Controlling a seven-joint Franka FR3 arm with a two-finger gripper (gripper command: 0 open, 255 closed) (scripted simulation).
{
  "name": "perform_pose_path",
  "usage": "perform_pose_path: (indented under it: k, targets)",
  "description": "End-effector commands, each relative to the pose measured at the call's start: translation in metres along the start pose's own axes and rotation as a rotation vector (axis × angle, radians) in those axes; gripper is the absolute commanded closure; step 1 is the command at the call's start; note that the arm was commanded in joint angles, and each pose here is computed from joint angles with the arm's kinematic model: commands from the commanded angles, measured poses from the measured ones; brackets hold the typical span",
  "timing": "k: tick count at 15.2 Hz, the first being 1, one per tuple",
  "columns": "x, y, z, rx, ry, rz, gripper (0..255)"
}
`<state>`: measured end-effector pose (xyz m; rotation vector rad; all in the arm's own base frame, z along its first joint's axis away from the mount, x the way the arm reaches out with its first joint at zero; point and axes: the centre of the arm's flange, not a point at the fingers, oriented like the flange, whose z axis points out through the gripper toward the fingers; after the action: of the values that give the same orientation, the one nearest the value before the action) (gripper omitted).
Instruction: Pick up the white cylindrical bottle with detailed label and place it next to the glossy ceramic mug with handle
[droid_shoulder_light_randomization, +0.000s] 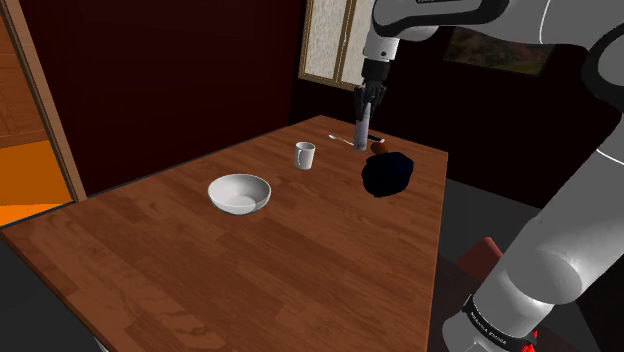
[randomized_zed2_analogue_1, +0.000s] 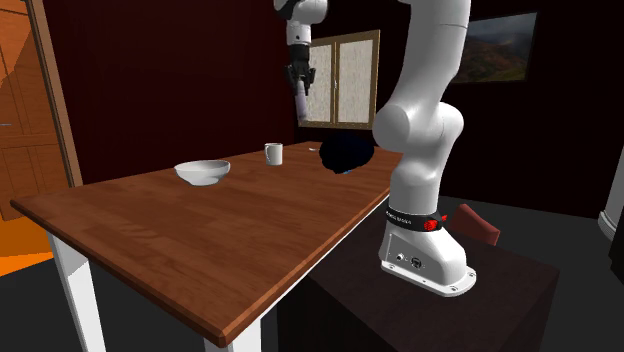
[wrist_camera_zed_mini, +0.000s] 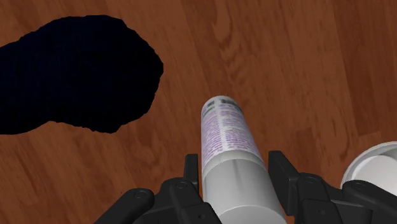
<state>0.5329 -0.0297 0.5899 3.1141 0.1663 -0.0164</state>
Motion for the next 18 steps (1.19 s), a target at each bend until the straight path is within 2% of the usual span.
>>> perform_pose_path:
  k: [1, 13, 18]
  targets:
    - [0.024, 0.015, 0.001, -0.001, 0.0, -0.001, 255]
    - [0.156, 0.1, 0.001, -0.001, 0.0, -0.001, 255]
    - [0.156, 0.099, 0.027, -0.001, 0.0, -0.001, 255]
